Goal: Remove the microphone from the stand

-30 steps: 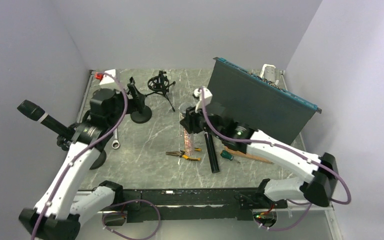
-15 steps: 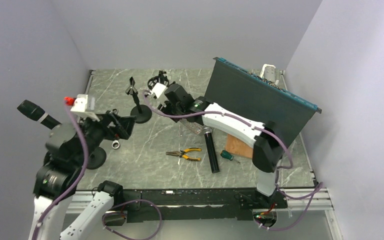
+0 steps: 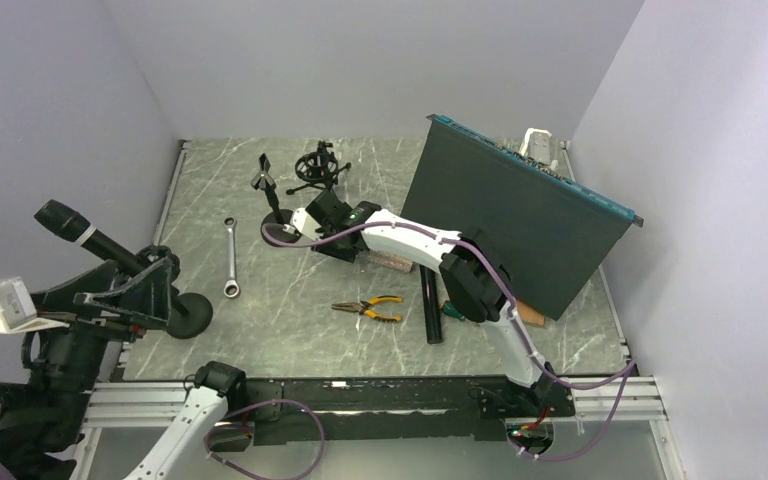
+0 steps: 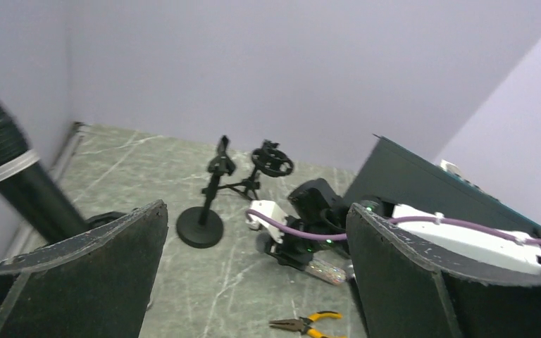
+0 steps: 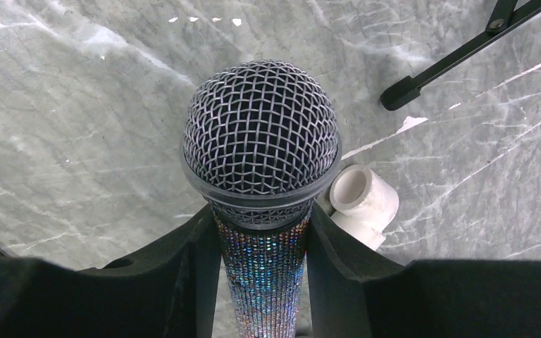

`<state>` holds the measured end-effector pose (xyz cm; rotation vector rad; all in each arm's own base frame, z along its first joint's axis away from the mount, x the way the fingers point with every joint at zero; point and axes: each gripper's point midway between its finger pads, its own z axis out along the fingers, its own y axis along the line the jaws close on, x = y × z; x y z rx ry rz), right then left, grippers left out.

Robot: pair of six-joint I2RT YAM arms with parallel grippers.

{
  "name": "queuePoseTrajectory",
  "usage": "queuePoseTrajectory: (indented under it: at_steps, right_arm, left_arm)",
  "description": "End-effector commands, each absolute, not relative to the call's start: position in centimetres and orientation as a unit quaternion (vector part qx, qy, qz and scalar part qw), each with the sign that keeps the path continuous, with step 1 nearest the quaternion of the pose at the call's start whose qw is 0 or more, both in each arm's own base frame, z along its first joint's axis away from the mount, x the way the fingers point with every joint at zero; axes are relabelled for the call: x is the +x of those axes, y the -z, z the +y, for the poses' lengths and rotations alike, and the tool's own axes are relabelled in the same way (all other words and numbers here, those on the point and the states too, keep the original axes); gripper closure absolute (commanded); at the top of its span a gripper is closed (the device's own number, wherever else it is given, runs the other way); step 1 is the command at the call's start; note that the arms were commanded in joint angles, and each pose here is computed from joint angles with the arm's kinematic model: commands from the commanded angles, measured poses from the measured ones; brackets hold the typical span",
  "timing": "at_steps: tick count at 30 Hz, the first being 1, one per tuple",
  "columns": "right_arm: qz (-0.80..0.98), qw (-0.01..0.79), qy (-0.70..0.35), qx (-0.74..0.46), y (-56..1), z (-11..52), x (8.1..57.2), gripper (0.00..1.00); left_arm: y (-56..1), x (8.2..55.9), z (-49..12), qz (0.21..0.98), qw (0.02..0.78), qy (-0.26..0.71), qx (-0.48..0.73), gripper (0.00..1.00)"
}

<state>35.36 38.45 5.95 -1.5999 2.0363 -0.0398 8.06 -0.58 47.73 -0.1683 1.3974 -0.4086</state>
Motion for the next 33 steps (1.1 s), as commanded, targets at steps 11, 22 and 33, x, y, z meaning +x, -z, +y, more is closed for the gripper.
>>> queuePoseTrajectory:
  at_steps: [11,22,33]
  right_arm:
    - [0.752,0.293,-0.002,-0.59,-5.0,41.0,37.1,0.69]
    - [0.765,0.295,-0.003,-0.573,-4.8,40.7,37.3,0.33]
    - [0.772,0.365,-0.057,-0.517,-11.9,40.3,35.8,0.23]
  left_arm:
    - [-43.3,9.1,8.1,0.703,0.676,-0.061,-0.213,0.01]
    - [-39.9,12.7,9.4,0.732,0.609,-0.17,-0.254,0.01]
    - [-38.8,13.1,11.3,0.699,0.59,-0.236,-0.329,0.01]
